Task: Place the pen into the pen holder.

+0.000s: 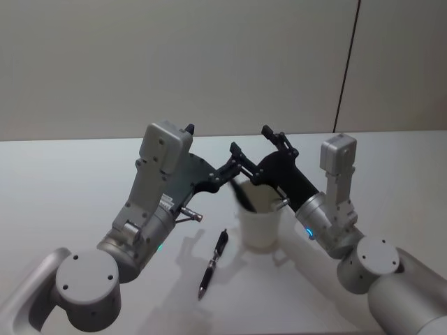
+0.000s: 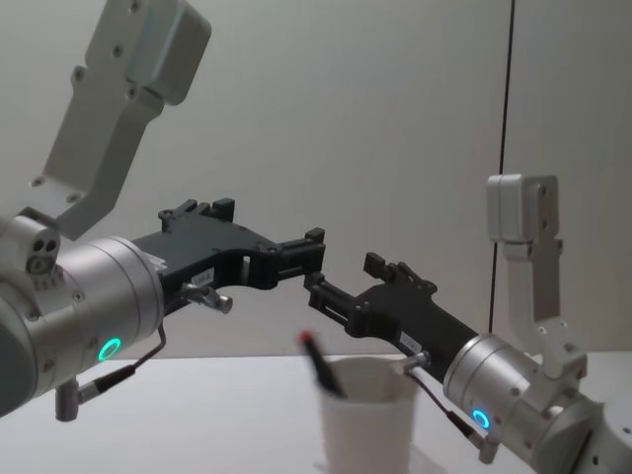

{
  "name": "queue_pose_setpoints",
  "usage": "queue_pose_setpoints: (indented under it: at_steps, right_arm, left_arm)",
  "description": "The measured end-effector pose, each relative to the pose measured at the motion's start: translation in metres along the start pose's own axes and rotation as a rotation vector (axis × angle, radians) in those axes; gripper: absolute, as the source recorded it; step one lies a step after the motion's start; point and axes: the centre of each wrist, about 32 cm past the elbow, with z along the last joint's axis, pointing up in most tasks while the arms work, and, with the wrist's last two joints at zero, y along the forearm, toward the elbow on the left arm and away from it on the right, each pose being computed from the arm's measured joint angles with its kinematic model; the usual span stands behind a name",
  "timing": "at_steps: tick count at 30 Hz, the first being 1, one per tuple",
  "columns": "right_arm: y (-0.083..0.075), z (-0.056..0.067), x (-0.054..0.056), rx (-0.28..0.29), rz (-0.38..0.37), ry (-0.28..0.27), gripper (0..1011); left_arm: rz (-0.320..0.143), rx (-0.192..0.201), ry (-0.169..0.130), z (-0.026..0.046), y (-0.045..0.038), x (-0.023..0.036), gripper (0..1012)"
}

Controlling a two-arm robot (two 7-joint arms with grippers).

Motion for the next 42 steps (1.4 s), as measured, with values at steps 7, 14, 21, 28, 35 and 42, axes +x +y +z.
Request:
queue_pose_setpoints:
  at_steps: [7, 14, 21, 28, 35, 42]
  right_arm:
    - [0.0, 0.002, 0.001, 0.01, -0.008, 0.009, 1000]
    - [-0.003, 0.009, 0.001, 0.031, -0.027, 0.024, 1001]
    - [-0.009, 0.02, 0.001, 0.045, -0.062, 0.038, 1001]
    - [-0.019, 0.034, 0.001, 0.045, -0.127, 0.053, 1002]
    - [-0.034, 0.049, 0.002, 0.019, -0.216, 0.066, 1001]
    - [-0.052, 0.062, 0.004, -0.021, -0.303, 0.067, 1001]
  left_arm:
    - [0.0, 0.0, 0.0, 0.0, 0.0, 0.0, 1000]
    - [0.0, 0.0, 0.0, 0.0, 0.0, 0.0, 1000]
    - [0.0, 0.0, 0.0, 0.0, 0.0, 0.0, 1000]
    - [0.0, 0.0, 0.0, 0.0, 0.0, 0.0, 1000]
    - [0.0, 0.0, 0.0, 0.0, 0.0, 0.0, 1000]
    - [0.0, 0.0, 0.0, 0.0, 0.0, 0.0, 1000]
